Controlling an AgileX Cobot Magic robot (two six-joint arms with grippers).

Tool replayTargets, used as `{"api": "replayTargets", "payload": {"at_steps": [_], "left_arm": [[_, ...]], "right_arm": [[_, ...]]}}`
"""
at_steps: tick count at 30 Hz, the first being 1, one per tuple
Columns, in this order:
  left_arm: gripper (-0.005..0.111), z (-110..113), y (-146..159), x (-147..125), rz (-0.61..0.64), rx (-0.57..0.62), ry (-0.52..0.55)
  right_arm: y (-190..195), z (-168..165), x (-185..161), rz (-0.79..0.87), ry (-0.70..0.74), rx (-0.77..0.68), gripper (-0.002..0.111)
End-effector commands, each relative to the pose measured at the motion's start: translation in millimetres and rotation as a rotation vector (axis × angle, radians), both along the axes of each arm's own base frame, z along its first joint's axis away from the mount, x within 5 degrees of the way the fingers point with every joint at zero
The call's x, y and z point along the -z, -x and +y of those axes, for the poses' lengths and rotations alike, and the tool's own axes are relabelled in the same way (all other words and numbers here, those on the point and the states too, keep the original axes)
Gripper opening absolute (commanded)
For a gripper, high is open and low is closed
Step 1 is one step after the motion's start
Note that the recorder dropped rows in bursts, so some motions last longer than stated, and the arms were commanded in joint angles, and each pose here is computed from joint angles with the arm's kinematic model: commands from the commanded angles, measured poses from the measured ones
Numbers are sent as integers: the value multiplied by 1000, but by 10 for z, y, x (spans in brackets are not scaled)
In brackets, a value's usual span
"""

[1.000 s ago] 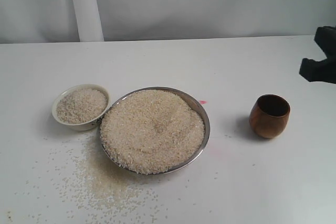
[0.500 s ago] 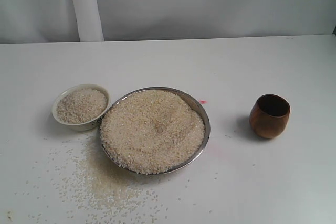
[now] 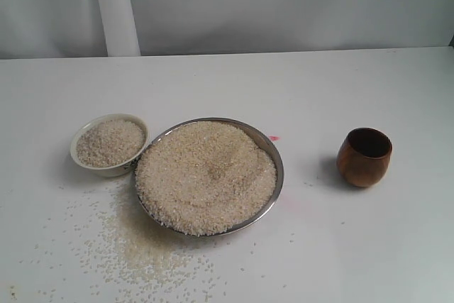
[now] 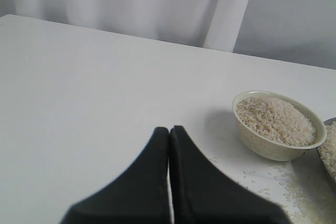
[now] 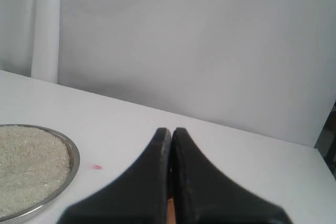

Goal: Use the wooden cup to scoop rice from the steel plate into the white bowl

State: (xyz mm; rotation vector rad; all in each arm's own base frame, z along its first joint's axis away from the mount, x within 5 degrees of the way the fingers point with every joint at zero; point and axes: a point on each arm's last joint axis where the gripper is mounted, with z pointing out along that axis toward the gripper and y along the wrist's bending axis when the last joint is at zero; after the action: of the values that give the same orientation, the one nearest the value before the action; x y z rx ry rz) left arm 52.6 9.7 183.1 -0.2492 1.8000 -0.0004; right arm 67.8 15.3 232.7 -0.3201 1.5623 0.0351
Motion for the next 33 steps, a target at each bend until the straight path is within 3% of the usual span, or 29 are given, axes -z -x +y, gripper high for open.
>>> {"api": "replayTargets", "payload": {"at_steps": [1,33], "left_arm": [[0,-2,-4,-2,-2,5,-1],[0,-2,-4,-2,-2,5,-1]], "right_arm": [[93,-20,153,-50,-41,-2,0],[131,-50,398,121,-22,25,0]]}}
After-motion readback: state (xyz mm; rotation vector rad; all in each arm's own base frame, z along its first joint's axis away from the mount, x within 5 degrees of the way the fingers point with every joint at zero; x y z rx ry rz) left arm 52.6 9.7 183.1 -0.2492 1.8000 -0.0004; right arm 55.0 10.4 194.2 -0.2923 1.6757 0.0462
